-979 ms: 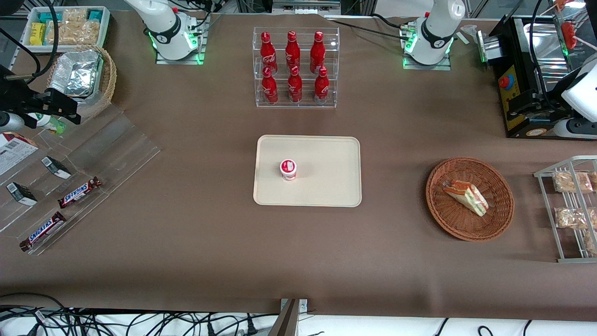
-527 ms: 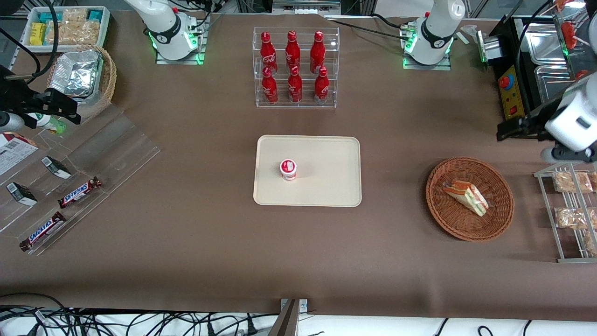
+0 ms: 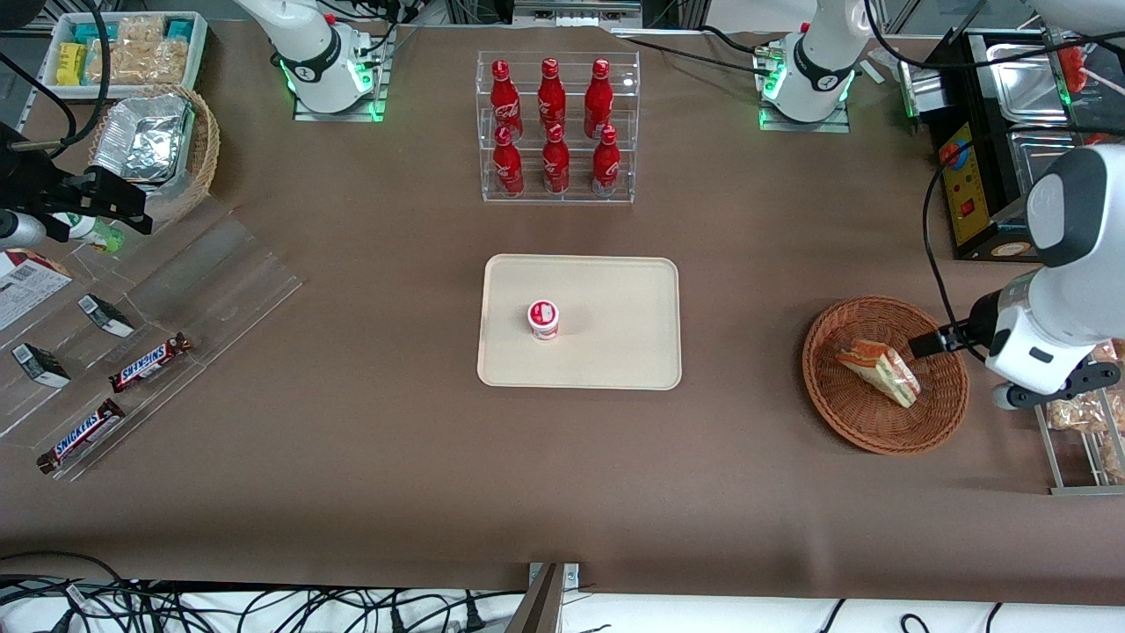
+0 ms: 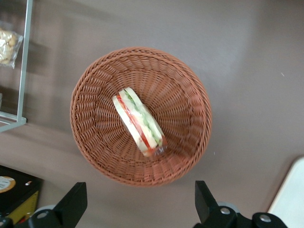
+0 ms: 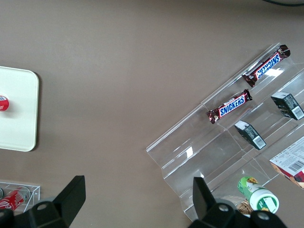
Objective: Place sandwich from basket to tray
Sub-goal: 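Lower the left gripper onto the wrapped sandwich and close on it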
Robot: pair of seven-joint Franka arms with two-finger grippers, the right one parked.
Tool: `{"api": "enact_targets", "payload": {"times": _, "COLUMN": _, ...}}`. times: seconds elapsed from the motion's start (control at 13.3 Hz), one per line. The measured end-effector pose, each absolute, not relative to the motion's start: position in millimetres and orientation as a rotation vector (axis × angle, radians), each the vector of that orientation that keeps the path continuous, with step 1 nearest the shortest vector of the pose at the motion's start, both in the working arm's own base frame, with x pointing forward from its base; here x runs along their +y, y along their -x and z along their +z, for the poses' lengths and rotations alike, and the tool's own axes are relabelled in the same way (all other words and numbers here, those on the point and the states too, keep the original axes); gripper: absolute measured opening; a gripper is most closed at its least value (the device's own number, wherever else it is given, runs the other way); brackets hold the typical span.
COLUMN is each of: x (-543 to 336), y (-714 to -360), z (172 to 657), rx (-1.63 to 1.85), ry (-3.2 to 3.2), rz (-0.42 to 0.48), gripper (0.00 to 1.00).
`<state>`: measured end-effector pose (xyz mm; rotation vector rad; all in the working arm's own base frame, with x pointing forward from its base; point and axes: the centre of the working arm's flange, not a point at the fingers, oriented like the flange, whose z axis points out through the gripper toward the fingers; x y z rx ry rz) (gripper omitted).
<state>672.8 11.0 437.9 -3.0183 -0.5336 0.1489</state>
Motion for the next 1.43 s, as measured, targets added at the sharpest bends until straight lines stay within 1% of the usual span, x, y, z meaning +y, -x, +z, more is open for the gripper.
{"api": "enact_targets", "payload": {"times": 0.15, "x": 12, "y": -676, "z": 426, "rx": -0.670, "ry": 2.987, "rz": 0.140, "gripper": 1.00}}
{"api": "enact_targets", "payload": {"times": 0.38, "x": 10, "y": -677, "z": 403, "rx": -0.869, "ry": 2.943, "rz": 0.077, "gripper": 1.00}}
{"api": "enact_targets", "payload": {"times": 0.75, "x": 13, "y": -669, "z": 353, "rx": -1.041, "ry": 2.868, "rz": -0.008, "gripper": 1.00}}
{"api": "enact_targets", "payload": {"times": 1.13, "x": 12, "y": -651, "z": 298, "rx": -1.082, "ry": 2.844, "rz": -0.038, "gripper": 1.00}}
{"api": "enact_targets", "payload": {"times": 1.43, "x": 12, "y": -645, "z": 268, "rx": -1.110, "ry": 2.821, "rz": -0.055, "gripper": 1.00}}
